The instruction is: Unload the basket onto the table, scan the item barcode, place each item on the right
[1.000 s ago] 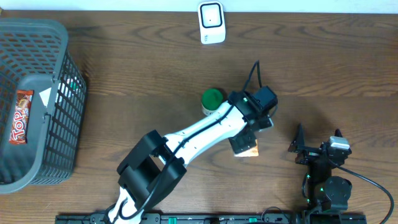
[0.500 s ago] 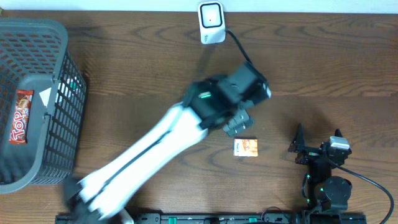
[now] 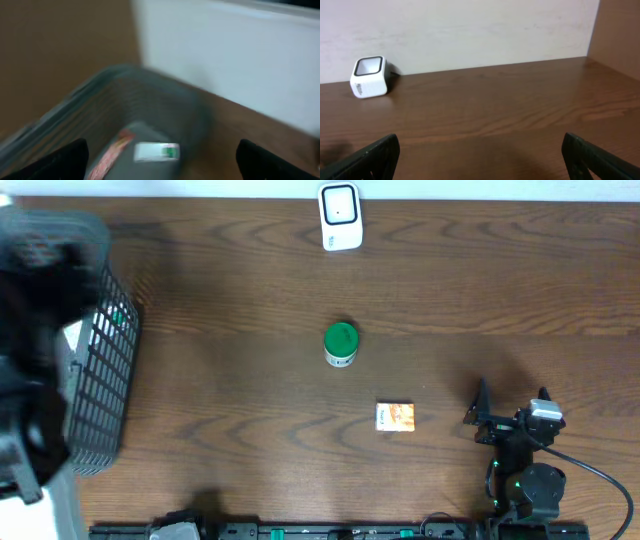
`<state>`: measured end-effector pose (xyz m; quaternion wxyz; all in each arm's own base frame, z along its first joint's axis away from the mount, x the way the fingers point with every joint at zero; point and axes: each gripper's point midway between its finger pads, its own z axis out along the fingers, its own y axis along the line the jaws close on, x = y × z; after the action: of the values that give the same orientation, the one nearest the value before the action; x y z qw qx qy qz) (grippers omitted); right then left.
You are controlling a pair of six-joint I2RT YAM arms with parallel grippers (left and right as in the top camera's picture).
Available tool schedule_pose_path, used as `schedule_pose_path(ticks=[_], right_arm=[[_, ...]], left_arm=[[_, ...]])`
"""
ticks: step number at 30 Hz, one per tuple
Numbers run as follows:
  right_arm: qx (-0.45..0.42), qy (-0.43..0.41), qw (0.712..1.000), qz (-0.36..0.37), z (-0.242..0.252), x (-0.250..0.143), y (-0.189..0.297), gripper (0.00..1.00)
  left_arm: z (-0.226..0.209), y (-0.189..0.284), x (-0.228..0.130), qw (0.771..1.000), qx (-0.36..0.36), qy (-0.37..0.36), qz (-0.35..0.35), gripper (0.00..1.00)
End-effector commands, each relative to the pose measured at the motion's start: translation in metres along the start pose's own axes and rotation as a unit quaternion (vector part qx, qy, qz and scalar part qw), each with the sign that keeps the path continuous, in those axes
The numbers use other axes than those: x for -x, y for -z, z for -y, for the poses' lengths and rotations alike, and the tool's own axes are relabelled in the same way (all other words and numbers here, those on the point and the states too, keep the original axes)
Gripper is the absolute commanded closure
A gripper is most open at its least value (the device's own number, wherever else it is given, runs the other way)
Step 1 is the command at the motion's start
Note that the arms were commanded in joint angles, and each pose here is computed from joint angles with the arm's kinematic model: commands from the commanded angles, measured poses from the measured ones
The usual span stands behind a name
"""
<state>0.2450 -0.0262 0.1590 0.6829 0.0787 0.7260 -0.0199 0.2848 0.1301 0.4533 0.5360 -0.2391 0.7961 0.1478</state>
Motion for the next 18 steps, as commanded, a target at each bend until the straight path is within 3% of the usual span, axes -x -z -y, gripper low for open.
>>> schedule_pose_path(ticks=[1, 4, 7, 18], right_arm=[[0.004, 0.006, 1.000, 0.000, -0.002, 0.000, 0.000, 0.01], [0.004, 0.006, 1.000, 0.000, -0.002, 0.000, 0.000, 0.01], [0.004, 0.006, 1.000, 0.000, -0.002, 0.000, 0.000, 0.01], [0.004, 0.006, 1.000, 0.000, -0.002, 0.000, 0.000, 0.01]], left_arm=[[-0.041, -0.026, -0.016, 0.986, 0.036, 0.159, -0.040, 0.06], [-0.070, -0.054, -0.038, 0.961, 0.072, 0.252, -0.087, 0.06], [-0.090, -0.087, -0.071, 0.922, 0.123, 0.338, -0.144, 0.06], [-0.085, -0.197, -0.173, 0.873, 0.170, 0.338, -0.307, 0.06]])
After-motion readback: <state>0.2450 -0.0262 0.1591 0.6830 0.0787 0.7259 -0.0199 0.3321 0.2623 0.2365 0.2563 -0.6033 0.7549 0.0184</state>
